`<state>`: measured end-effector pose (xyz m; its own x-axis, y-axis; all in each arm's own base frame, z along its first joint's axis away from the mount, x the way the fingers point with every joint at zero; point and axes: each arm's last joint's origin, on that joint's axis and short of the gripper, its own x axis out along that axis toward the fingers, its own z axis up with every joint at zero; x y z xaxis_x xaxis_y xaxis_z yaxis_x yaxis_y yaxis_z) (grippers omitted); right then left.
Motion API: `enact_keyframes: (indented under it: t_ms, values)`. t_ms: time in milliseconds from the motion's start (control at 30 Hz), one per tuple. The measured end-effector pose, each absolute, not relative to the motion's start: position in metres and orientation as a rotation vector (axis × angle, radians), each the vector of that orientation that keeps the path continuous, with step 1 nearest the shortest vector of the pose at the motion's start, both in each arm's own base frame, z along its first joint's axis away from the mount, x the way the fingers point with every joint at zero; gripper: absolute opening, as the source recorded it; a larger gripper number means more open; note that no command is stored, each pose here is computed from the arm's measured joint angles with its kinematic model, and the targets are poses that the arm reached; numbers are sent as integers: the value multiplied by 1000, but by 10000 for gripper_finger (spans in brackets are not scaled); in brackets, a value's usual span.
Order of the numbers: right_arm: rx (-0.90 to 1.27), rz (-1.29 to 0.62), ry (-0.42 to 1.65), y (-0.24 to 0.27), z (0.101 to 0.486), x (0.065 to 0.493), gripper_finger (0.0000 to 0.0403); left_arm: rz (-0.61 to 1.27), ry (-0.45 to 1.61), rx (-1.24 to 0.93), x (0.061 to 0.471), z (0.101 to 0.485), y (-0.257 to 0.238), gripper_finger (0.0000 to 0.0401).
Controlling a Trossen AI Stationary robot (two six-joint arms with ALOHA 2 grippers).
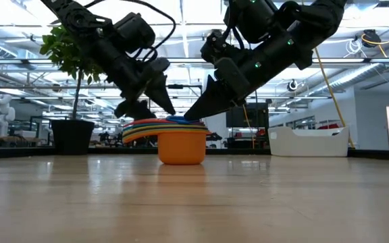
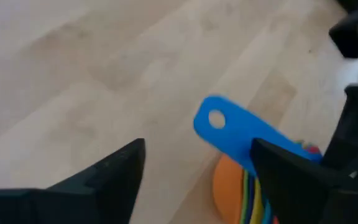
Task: Nest measuring cups in basket
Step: Stack the blue measuring cup into the red measuring cup
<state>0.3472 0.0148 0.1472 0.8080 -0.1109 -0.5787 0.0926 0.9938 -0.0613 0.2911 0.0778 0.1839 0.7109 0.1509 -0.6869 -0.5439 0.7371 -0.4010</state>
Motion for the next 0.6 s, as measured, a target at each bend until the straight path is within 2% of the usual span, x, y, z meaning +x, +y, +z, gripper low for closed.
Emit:
enact_keyframes:
  t_ms: [133,267,400,600]
  values:
    - [-30,-108,618,15,147,347,100,397,671,-640,295,181,78,343]
    - [-31,-108,619,15,147,347,100,351,658,-669,299,176,83,358]
    - [-34,-106,619,15,147,347,100,264,635,-700,307,168,85,339]
    - [-36,-105,621,15,147,347,100,217,652,-718,308,162,90,281]
